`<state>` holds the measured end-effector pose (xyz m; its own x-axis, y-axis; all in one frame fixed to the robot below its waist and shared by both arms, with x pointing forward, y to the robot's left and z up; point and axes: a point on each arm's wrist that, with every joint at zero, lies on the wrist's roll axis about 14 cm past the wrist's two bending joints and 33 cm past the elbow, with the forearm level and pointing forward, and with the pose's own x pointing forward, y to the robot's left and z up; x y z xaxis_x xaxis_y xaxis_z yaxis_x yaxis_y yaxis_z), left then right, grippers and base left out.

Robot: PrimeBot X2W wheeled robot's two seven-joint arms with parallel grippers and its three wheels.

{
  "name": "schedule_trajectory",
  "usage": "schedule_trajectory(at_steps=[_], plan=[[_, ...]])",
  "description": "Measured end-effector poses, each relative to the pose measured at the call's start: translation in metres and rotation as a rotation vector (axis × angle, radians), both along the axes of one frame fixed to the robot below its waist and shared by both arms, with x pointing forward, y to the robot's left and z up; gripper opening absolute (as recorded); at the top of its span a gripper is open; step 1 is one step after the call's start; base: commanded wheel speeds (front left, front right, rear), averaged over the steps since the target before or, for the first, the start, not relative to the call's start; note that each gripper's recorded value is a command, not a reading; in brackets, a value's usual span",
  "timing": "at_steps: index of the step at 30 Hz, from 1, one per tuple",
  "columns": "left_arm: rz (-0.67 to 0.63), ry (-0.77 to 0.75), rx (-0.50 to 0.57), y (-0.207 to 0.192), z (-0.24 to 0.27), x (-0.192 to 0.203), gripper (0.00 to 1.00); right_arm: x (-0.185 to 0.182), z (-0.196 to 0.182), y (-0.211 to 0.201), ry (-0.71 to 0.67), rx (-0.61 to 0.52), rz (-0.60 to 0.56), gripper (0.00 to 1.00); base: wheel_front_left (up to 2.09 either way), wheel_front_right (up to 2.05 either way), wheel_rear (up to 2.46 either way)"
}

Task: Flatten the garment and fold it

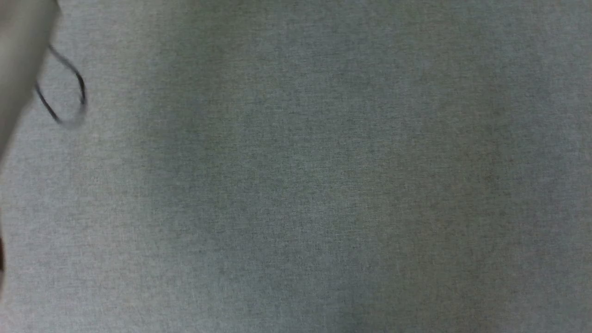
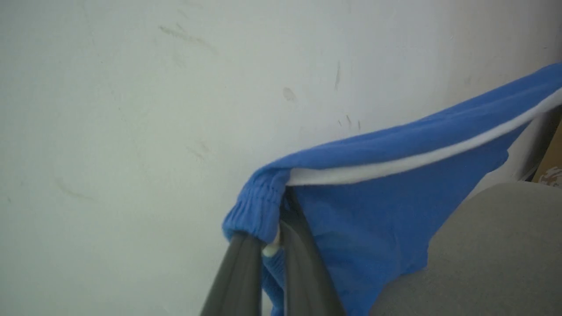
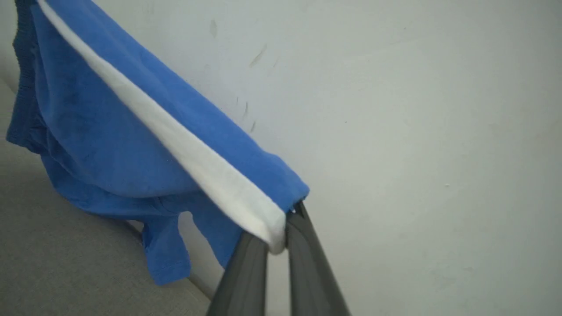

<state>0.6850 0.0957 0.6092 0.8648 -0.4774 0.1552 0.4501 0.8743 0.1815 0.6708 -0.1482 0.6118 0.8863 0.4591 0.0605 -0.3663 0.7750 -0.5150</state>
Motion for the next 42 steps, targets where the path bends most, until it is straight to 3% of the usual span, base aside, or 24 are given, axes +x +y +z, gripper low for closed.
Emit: schedule_trajectory(at_steps=[5,10,18,30,42], plan=[[0.012,0.151,0.011,0.013,-0.069,-0.025,0.0,-0.031,-0.069,0.011,0.14,-0.025,0.05,0.0,0.0,0.0,0.0],[0.044,0.226,-0.042,0.028,-0.098,-0.067,0.0,-0.079,-0.112,0.02,0.238,-0.048,0.115,0.0,0.0,0.0,0.0],[0.121,0.404,-0.068,0.049,-0.162,-0.176,0.0,-0.178,-0.164,0.025,0.426,-0.028,0.187,0.0,0.0,0.0,0.0],[0.159,0.515,-0.069,0.056,-0.182,-0.296,0.0,-0.303,-0.178,0.021,0.605,-0.017,0.204,0.0,0.0,0.0,0.0],[0.247,0.589,-0.067,0.078,-0.189,-0.382,0.0,-0.407,-0.189,0.03,0.743,0.09,0.175,0.0,0.0,0.0,0.0]])
